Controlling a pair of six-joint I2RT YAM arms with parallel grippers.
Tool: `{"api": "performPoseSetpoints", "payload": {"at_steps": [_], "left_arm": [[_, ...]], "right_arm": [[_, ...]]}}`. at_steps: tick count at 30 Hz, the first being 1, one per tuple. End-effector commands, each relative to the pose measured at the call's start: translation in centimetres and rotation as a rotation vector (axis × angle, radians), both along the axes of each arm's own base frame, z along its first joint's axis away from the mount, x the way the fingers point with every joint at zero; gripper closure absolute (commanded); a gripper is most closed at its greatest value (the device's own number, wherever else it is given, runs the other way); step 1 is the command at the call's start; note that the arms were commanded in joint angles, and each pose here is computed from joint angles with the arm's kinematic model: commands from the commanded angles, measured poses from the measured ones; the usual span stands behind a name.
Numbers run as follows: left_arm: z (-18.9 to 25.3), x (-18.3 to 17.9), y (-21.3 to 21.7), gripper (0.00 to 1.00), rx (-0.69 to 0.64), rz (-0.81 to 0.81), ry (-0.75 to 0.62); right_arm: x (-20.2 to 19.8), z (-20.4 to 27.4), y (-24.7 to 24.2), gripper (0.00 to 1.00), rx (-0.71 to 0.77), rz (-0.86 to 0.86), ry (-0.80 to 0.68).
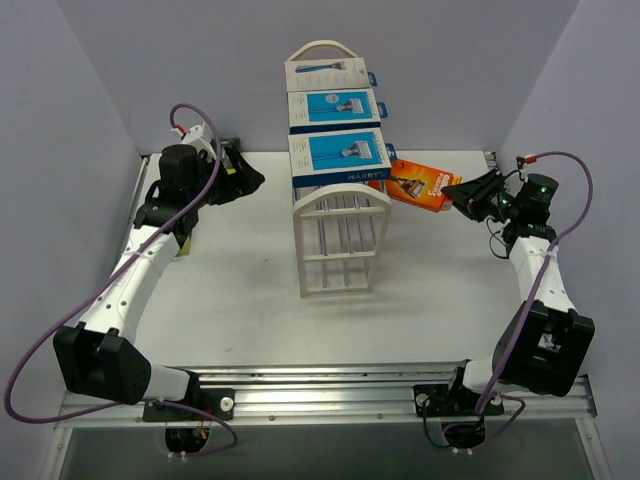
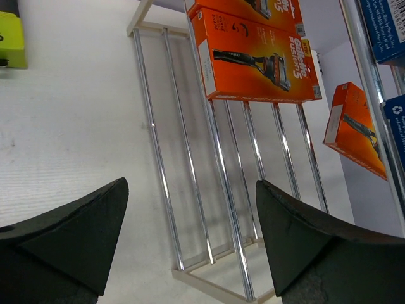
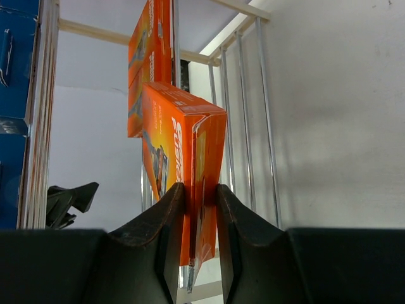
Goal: Place and organize the shaving razors onto the shelf
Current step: Place the shaving razor onto shelf
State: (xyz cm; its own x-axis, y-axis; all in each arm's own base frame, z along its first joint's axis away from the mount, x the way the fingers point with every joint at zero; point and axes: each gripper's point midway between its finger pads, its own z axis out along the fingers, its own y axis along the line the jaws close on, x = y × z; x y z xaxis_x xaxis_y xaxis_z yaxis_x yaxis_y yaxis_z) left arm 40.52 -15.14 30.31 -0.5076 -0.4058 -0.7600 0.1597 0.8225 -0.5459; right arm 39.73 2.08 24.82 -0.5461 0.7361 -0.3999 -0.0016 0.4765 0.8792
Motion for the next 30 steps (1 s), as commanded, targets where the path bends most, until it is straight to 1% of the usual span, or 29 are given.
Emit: {"api": "performPoseSetpoints", "payload": {"at_steps": [1, 7, 14, 17, 23, 30], "left_arm": [[3.6, 0.7, -1.3, 0.10, -0.058, -0.073, -0.108], [1.6, 0.0, -1.1, 0.10, -0.063, -0.097, -0.105], [2.0, -0.7, -0.6, 0.10, -0.047, -0.094, -0.126], [1.9, -0.7, -0.5, 0.10, -0.045, -0.092, -0.129], [1.6, -0.6, -0.7, 0.10, -0.049, -0.101, -0.121], [1.2, -0.4, -1.0, 0.10, -0.060, -0.115, -0.111]], "right_arm": [[0.3, 3.2, 1.0, 1.00, -0.021, 0.074, -0.112], [0.6, 3.9, 1.5, 1.00, -0.014, 0.110, -0.132], [1.5, 4.5, 2.8, 1.00, 0.007, 0.176, -0.145], [2.0, 4.0, 4.2, 1.00, -0.001, 0.223, -0.136], [2.2, 3.7, 7.7, 1.00, -0.080, 0.335, -0.150], [2.8, 2.6, 10.4, 1.00, -0.072, 0.420, -0.150]]}}
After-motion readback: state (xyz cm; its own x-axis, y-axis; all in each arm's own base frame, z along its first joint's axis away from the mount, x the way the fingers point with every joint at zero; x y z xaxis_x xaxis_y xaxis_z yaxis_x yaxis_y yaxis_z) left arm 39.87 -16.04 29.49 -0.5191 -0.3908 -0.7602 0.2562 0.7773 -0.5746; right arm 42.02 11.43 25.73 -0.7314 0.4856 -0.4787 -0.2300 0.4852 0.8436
